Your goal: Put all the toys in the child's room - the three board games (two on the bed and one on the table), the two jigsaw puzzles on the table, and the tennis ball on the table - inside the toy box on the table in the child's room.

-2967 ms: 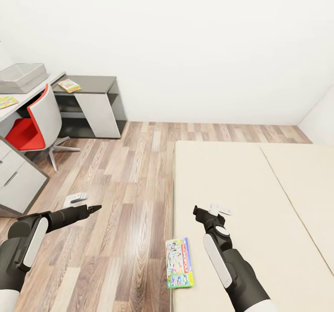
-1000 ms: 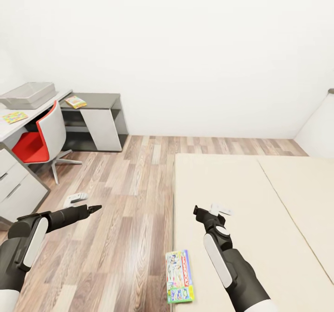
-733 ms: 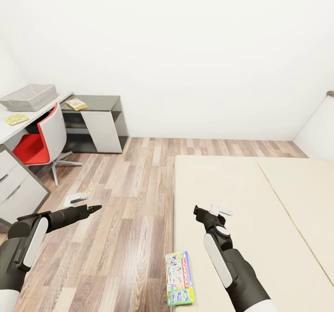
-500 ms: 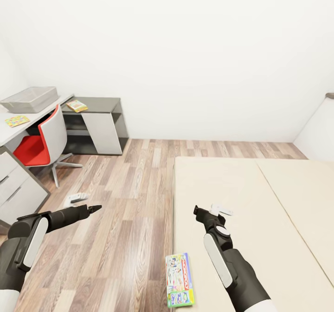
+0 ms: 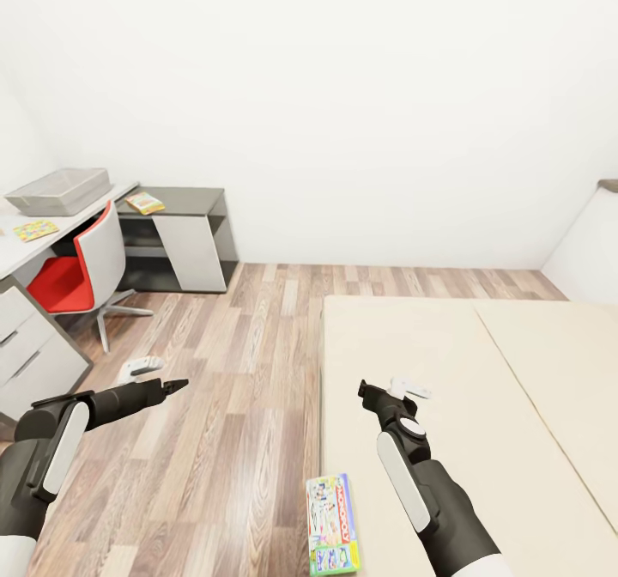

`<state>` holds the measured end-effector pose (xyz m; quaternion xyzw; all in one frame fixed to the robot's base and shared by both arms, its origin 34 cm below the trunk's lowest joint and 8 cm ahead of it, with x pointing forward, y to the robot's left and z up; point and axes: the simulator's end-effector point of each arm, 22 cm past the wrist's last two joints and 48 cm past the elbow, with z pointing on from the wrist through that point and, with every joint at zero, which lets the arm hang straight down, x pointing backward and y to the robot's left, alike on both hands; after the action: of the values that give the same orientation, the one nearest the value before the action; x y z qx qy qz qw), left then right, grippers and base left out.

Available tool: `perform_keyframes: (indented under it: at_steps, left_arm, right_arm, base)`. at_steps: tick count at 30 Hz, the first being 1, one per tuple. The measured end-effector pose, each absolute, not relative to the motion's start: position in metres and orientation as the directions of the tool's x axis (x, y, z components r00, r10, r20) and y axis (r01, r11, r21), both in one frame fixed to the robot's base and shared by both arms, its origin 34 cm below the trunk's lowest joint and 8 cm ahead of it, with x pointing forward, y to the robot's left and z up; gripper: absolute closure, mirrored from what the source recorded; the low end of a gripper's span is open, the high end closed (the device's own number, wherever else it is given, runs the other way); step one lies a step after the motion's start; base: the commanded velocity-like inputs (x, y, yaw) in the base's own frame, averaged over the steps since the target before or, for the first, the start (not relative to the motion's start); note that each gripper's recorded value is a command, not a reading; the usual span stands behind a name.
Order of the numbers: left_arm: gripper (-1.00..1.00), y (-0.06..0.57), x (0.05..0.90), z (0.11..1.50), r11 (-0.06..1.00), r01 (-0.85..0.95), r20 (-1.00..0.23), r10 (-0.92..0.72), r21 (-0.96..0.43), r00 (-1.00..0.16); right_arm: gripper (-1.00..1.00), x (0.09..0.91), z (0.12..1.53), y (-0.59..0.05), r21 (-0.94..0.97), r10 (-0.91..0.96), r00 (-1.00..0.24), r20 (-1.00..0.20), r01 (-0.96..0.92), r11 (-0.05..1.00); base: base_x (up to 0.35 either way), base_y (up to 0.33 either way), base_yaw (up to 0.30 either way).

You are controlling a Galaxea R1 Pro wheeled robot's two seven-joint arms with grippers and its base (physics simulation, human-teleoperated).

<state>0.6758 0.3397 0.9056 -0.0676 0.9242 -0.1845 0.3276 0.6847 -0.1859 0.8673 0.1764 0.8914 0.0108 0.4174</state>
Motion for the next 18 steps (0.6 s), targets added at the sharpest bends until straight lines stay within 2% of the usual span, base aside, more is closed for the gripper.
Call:
perform_keyframes:
  at_steps: [18]
  left_arm:
    - [-1.0,0.335,0.679,0.922,0.92,0.01,-0.602,-0.248,-0.392,-0.759]
  right_arm:
    - [-1.0,0.688,0.884,-0.186,0.178,0.327,-0.567,-0.756,0.302,0.937]
  base:
    - [0.0,0.0,0.0]
